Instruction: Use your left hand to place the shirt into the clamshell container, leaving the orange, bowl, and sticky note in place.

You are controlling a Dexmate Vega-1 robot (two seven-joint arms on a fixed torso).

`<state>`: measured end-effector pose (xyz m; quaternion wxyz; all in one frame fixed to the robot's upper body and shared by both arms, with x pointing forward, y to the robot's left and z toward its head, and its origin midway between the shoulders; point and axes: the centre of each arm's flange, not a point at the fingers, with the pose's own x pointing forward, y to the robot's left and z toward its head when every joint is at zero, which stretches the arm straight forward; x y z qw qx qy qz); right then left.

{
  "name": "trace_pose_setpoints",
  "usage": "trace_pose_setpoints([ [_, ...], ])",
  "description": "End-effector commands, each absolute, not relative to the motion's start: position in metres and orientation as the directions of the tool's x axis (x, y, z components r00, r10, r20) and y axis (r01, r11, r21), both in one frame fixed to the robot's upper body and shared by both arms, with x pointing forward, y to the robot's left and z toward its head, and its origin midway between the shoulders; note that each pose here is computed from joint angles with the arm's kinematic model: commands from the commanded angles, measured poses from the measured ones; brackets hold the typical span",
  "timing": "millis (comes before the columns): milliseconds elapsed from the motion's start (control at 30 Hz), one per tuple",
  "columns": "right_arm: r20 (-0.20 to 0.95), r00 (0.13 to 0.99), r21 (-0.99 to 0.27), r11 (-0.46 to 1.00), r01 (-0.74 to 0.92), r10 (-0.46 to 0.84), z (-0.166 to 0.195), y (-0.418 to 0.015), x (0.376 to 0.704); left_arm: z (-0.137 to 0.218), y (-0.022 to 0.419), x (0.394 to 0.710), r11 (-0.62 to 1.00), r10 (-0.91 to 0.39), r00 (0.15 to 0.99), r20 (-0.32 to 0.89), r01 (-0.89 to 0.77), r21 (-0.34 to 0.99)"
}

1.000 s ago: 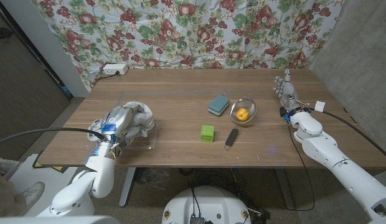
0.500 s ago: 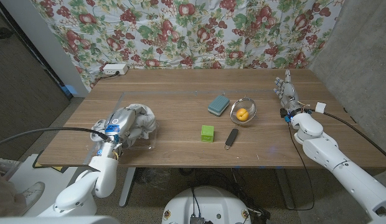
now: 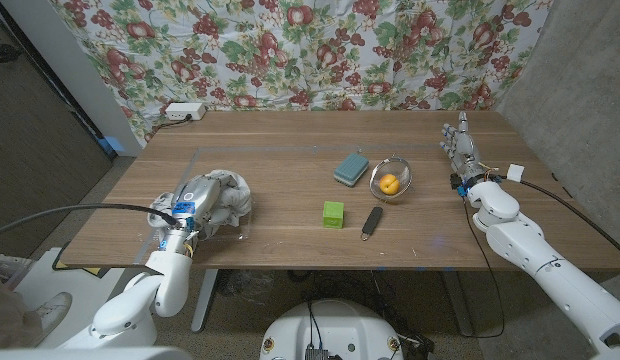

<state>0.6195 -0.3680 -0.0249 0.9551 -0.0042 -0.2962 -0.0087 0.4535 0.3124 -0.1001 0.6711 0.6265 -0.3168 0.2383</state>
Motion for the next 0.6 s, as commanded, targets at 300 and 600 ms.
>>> trace_pose_setpoints([
  [300,0.569,0.822,-0.002,1.0,0.023,-0.018,-0.0236,-0.3705,0.6209,-0.1074,0.3064,0.4663,0.098,-0.092,0.724,0.684,-0.677,0.73],
  [600,0.572,0.82,-0.004,1.0,0.02,-0.014,-0.0208,-0.3711,0.6241,-0.1118,0.3046,0.4694,0.085,-0.102,0.741,0.664,-0.658,0.748],
])
